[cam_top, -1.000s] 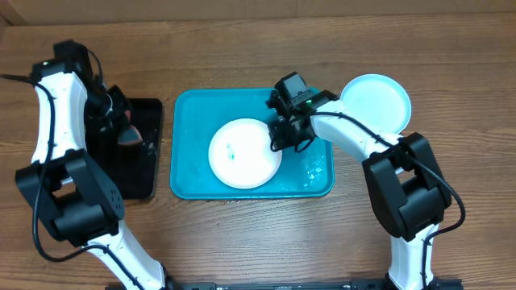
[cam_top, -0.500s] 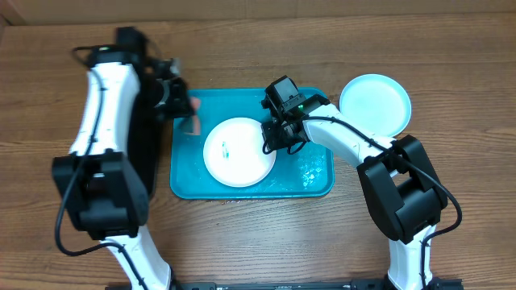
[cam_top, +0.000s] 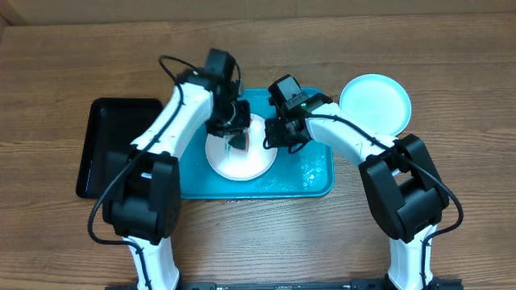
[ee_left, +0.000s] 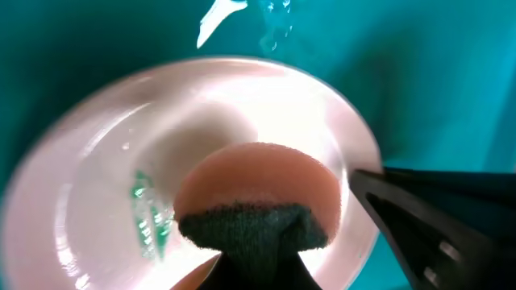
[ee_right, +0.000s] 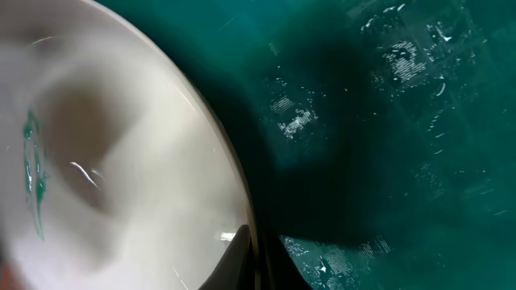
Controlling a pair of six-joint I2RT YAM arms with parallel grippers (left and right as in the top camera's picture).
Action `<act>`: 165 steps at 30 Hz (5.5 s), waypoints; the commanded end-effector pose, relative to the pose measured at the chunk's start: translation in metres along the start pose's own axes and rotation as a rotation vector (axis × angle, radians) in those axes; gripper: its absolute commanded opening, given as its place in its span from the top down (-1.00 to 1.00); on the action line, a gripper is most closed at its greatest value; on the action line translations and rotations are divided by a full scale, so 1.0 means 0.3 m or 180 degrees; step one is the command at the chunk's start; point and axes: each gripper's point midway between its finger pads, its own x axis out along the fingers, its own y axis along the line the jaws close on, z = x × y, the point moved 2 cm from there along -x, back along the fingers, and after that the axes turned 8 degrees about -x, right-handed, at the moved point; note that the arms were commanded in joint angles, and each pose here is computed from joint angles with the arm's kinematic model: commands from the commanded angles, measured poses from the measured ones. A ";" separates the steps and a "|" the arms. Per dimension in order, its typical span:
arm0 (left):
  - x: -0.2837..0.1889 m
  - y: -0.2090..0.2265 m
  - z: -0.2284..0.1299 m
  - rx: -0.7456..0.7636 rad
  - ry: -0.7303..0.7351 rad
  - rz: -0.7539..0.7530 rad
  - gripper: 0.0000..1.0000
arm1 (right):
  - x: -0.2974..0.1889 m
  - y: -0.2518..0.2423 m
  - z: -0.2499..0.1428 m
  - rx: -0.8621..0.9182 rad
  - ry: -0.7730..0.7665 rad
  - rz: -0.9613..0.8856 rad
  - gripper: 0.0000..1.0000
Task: Clean dirty plates on tray and stack at the side
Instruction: 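Carry the sponge with the left gripper onto the second white plate, then scrub the second white plate with the sponge in the left gripper, then return the sponge to the black tray with the left gripper, then lift the second white plate with the right gripper onto the plate stack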
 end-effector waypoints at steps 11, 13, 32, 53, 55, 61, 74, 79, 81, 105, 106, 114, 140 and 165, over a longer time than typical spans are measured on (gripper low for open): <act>0.127 0.193 -0.028 -0.0315 -0.0288 0.0785 0.92 | 0.010 -0.007 -0.013 0.0129 0.0050 0.0031 0.92; 0.085 0.279 -0.015 -0.0345 -0.0403 0.1283 0.92 | 0.010 -0.008 -0.014 0.0130 0.0054 0.0030 0.92; 0.092 0.040 0.011 -0.0287 -0.0142 0.0081 0.92 | 0.010 -0.007 -0.015 0.0118 0.0062 0.0029 0.93; 0.032 0.178 0.104 -0.0338 -0.0610 0.0841 0.92 | 0.009 -0.010 -0.024 0.0124 0.0098 0.0018 0.92; 0.053 0.118 0.094 -0.0315 -0.0504 0.0472 0.92 | 0.009 -0.011 -0.027 0.0126 0.0108 0.0015 0.92; 0.107 0.003 0.019 -0.0181 -0.0202 -0.0061 0.92 | 0.009 -0.011 -0.029 0.0119 0.0119 0.0012 0.92; 0.093 0.204 0.018 0.0052 -0.0399 0.1082 0.92 | 0.009 -0.014 -0.040 0.0125 0.0162 0.0000 0.92; 0.061 0.275 0.086 -0.0065 -0.0660 0.1281 0.92 | 0.009 -0.014 -0.037 0.0113 0.0151 0.0001 0.92; 0.042 0.318 0.105 -0.0131 -0.0737 0.1425 0.91 | 0.009 -0.014 -0.038 0.0114 0.0156 0.0001 0.92; -0.425 0.662 0.180 -0.1799 -0.1215 0.1395 0.92 | -0.082 0.046 0.071 -0.0492 -0.0177 -0.0016 0.92; -0.410 0.690 0.169 -0.1880 -0.1134 0.1357 0.92 | -0.107 0.052 0.093 -0.0540 -0.0266 -0.0104 0.92; -0.307 0.876 0.104 -0.2318 -0.0755 0.1372 0.91 | -0.329 0.093 0.223 -0.0983 -0.0943 -0.1000 0.92; -0.494 0.820 0.243 -0.2366 -0.0821 0.0817 -1.00 | -0.854 0.199 0.268 -0.2097 -0.1559 -0.4276 0.93; -0.495 0.821 0.243 -0.2367 -0.0825 0.0817 -1.00 | -0.735 -0.831 0.045 0.1441 -0.0784 -0.0188 0.92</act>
